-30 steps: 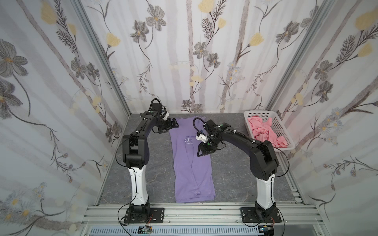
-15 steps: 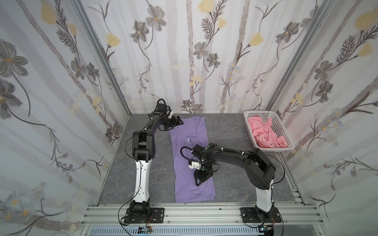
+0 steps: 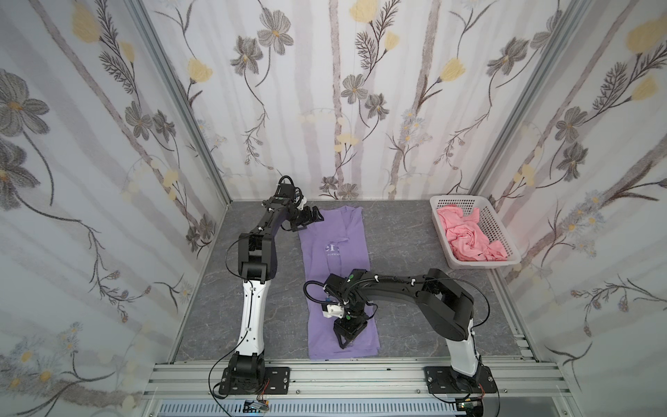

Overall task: Fold and stack t-shirts
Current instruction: Smooth out the T-shirt at the center of the board.

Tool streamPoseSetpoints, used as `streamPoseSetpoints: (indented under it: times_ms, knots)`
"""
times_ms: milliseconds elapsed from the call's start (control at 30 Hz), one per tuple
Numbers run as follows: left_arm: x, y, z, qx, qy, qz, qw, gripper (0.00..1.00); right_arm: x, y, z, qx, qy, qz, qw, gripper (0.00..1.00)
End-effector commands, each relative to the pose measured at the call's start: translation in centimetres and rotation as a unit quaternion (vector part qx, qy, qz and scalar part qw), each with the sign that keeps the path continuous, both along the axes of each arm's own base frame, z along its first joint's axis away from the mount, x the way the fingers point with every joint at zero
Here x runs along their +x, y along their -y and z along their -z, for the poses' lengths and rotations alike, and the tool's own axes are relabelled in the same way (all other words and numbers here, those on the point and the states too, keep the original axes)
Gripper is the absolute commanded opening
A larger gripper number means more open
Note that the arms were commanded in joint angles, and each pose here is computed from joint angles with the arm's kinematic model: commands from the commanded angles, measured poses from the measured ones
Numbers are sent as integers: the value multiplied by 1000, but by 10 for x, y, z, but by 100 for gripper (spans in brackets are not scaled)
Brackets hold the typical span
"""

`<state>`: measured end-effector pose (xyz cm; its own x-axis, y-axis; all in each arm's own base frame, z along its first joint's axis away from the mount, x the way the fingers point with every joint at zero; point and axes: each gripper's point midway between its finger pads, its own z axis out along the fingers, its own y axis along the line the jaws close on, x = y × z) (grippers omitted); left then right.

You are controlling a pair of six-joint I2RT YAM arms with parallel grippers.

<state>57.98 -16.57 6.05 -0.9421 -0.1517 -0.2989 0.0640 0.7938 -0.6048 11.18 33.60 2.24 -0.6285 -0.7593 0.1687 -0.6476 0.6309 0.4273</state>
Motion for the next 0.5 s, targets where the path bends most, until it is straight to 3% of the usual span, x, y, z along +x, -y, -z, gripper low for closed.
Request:
streamPoseSetpoints:
  times_ms: [0, 67, 133, 467]
  knots:
    - [-5, 0, 3, 1, -8, 11, 1000, 100, 1, 5, 5, -17, 9, 0, 1000, 37]
    - [-4, -1, 4, 1, -8, 11, 1000, 100, 0, 6, 4, -18, 10, 0, 1000, 15]
    - [-3, 0, 5, 1, -9, 11, 1000, 100, -1, 7, 0, -15, 13, 1, 1000, 0]
    - [2, -1, 8, 5, -11, 13, 1000, 100, -11, 16, -24, -5, 10, 8, 1000, 0]
